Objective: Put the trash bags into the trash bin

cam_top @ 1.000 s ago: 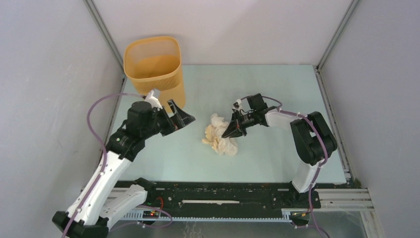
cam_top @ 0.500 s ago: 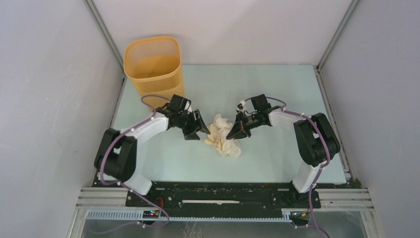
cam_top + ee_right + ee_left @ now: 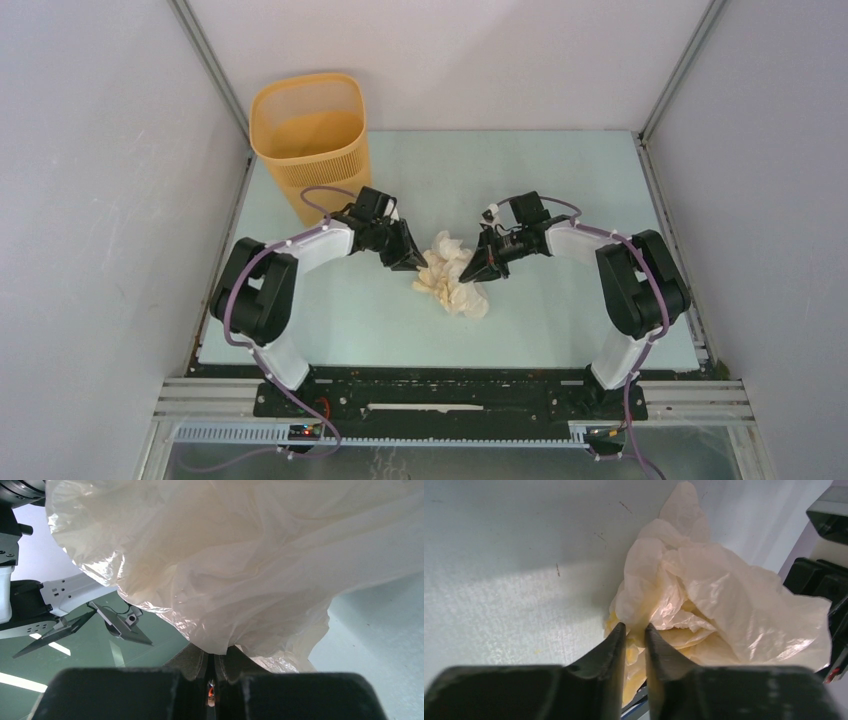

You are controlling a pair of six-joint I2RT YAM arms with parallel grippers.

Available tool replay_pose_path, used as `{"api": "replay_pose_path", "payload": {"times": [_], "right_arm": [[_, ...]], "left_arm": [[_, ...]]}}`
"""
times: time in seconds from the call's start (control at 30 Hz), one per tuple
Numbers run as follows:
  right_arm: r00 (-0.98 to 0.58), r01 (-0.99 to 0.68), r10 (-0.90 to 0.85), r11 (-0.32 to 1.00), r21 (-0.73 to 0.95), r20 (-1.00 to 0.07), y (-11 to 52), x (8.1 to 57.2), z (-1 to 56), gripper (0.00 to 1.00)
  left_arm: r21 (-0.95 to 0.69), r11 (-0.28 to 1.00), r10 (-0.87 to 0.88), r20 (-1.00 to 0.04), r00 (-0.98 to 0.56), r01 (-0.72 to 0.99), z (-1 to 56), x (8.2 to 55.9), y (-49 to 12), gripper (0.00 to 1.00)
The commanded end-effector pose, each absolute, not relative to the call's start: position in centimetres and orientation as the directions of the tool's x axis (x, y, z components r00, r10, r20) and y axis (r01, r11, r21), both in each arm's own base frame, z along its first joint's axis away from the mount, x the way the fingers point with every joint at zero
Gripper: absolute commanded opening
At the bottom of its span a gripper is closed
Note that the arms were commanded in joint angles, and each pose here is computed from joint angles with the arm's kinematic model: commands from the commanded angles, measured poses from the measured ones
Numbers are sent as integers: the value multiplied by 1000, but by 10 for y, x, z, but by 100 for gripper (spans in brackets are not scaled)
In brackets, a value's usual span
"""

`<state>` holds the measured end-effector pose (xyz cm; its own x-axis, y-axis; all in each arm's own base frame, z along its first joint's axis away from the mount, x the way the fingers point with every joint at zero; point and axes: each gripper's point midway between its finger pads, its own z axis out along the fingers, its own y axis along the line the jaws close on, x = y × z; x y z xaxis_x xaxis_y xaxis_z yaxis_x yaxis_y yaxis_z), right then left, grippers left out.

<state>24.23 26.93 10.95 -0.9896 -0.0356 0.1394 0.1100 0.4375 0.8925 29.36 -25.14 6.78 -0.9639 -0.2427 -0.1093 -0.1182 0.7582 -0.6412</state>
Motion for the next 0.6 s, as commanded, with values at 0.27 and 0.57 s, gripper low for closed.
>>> {"api": "replay_pose_path", "payload": {"times": [0.27,0.57], "right_arm": [[-994,108,73,500,859,82,212,255,107,19],[-990,109,134,520,847,45,191,266,109,23]], "left_arm": [[-688,725,-347,-333,-877,-25,138,281,-174,0],[-767,640,-379,-373,-847,51,186,249,-173,0]]}}
